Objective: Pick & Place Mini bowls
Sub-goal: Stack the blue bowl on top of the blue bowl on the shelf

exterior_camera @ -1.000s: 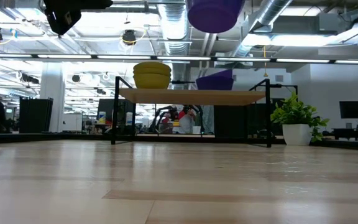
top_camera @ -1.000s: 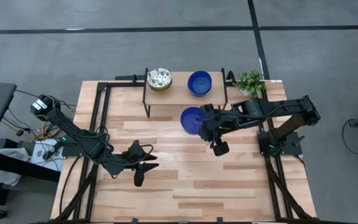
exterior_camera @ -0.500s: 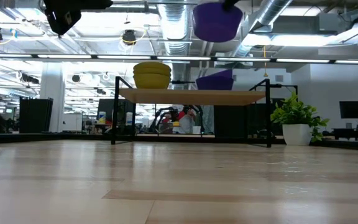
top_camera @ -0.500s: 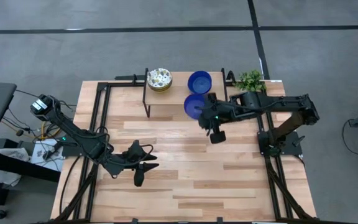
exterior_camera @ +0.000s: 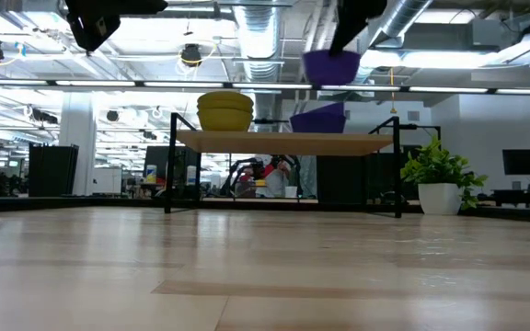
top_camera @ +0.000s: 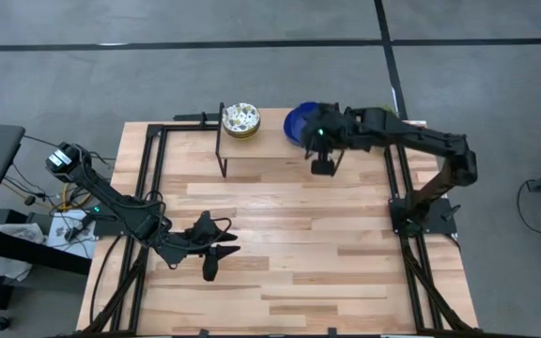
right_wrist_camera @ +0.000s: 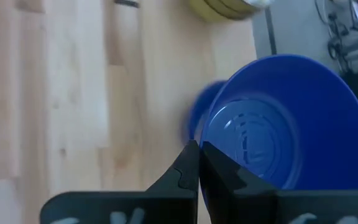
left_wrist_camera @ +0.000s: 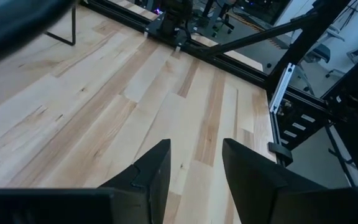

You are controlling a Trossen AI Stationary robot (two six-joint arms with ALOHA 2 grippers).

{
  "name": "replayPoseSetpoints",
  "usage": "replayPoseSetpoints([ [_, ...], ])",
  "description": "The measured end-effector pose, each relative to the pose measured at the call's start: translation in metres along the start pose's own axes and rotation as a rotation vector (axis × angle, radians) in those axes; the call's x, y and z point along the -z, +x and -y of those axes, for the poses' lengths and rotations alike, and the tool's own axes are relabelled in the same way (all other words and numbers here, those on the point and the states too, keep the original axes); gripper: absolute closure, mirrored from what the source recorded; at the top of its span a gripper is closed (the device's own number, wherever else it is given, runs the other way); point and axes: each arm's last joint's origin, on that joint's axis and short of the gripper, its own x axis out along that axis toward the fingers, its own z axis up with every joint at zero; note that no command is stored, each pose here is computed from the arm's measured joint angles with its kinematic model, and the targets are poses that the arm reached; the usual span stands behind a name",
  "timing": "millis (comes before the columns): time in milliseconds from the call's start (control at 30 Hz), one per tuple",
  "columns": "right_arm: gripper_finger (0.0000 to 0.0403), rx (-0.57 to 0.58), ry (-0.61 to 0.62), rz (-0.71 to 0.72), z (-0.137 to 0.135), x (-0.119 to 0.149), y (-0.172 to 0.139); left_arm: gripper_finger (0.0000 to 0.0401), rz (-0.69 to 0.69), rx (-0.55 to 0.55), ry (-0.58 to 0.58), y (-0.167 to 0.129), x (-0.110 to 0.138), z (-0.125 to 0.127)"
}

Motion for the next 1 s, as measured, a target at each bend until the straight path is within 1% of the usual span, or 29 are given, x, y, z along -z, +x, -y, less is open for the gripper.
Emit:
replayPoseSetpoints([
  [133,0.0403,0.017,0.004,-0.003,0.019,0.004,0.012,0.0258,0.005,-0.005,-0.002,0.0,0.0,0.0],
  [200,0.0403,0.01,-0.016,-0.007,0.024,0.004,0.019,0.0258,0.005,-0.005,-0.004,0.0,0.0,0.0],
  [300,0.0403,-0.008,-0.054,0.002,0.03,0.002,0.031,0.0258,0.005,-0.005,-0.005,0.0,0.0,0.0],
  [433,0.0403,-0.034,-0.098,-0.022,0.035,0.002,0.05,0.0258,0.006,-0.005,-0.005,0.0,0.0,0.0],
  [567,0.0403,-0.057,-0.107,-0.076,0.039,0.005,0.069,0.0258,0.017,-0.02,-0.005,0.0,-0.001,-0.001],
  [667,0.0403,-0.085,-0.102,-0.106,0.042,0.009,0.077,0.0258,0.019,-0.022,-0.005,0.0,-0.001,-0.001],
  [800,0.0403,-0.105,-0.1,-0.139,0.045,0.014,0.079,0.0258,0.019,-0.022,-0.005,0.0,-0.001,-0.001],
  [1000,0.0403,-0.146,-0.093,-0.1,0.045,0.014,0.075,0.0258,0.02,-0.023,-0.001,0.0,-0.001,-0.001],
])
